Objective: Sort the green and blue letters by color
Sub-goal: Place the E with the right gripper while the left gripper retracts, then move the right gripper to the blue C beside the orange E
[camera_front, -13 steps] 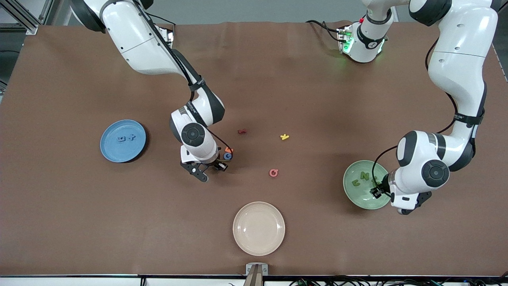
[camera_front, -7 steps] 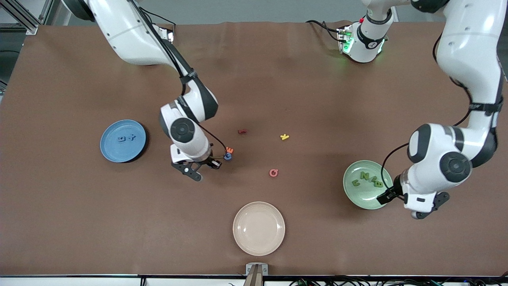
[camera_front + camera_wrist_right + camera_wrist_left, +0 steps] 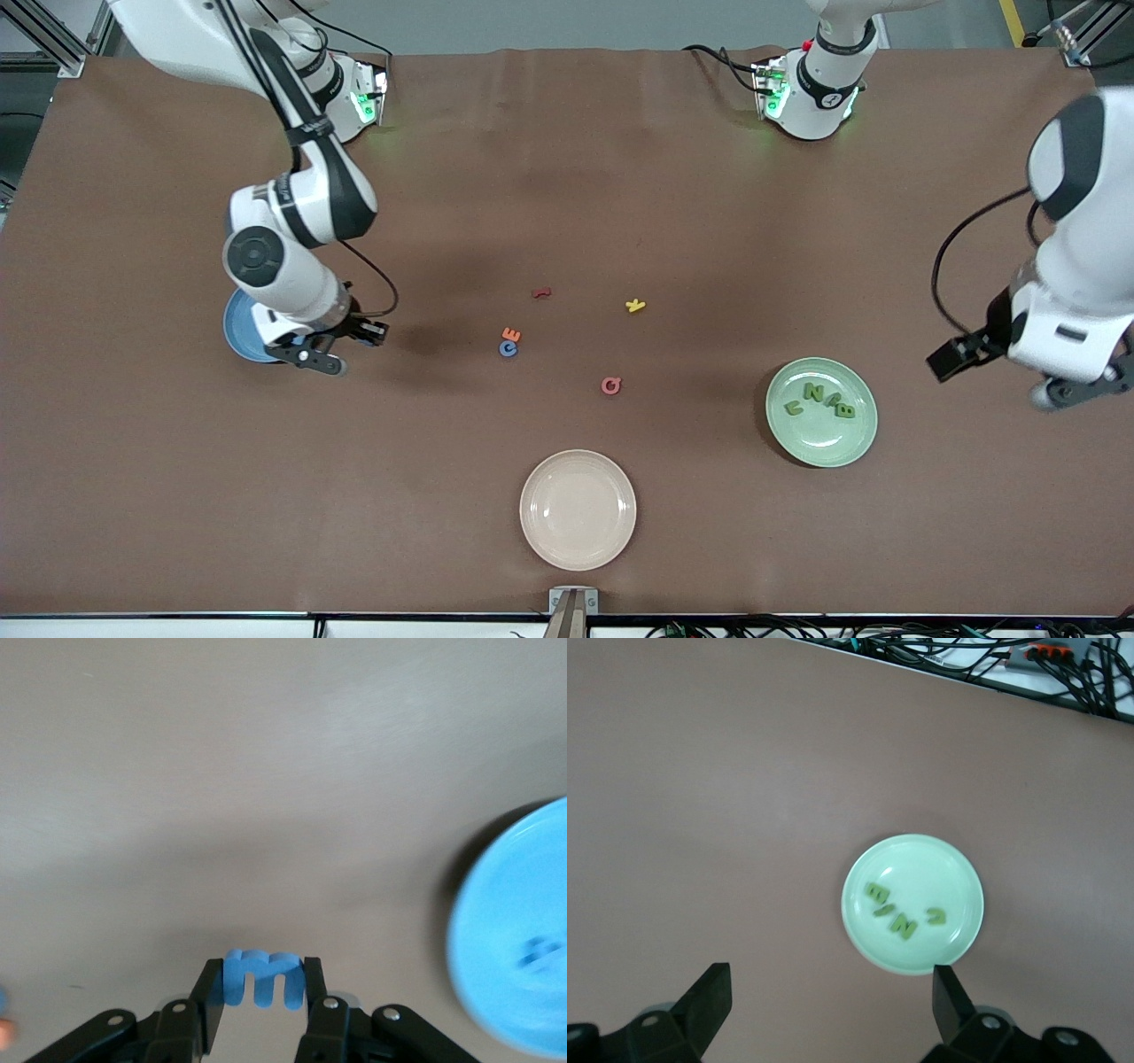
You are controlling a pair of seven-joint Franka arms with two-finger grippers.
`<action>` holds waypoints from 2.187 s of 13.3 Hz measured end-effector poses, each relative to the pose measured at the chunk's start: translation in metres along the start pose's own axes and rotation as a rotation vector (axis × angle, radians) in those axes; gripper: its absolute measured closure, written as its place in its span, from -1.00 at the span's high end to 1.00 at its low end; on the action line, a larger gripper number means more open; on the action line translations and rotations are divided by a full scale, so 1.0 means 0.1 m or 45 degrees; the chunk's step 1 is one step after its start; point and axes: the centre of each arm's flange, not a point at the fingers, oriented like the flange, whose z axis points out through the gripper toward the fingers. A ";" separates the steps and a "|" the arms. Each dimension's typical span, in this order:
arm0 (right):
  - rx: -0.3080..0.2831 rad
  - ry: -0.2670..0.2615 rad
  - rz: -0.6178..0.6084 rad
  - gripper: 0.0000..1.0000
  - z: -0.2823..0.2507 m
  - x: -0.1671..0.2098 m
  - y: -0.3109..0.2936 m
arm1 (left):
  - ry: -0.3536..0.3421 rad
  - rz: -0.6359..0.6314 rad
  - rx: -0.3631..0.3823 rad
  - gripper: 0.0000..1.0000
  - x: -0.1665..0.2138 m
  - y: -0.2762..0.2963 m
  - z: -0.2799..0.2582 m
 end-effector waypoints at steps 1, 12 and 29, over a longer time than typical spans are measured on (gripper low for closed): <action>0.003 -0.013 -0.044 -0.19 0.04 0.07 0.25 | -0.006 0.034 -0.007 1.00 -0.09 -0.04 -0.20; 0.040 -0.016 -0.625 -0.19 0.41 0.33 1.54 | -0.131 0.180 -0.114 1.00 -0.40 -0.88 -0.76; 0.051 -0.079 -0.724 0.92 0.73 0.19 1.55 | -0.156 0.216 -0.116 1.00 -0.42 -0.72 -0.66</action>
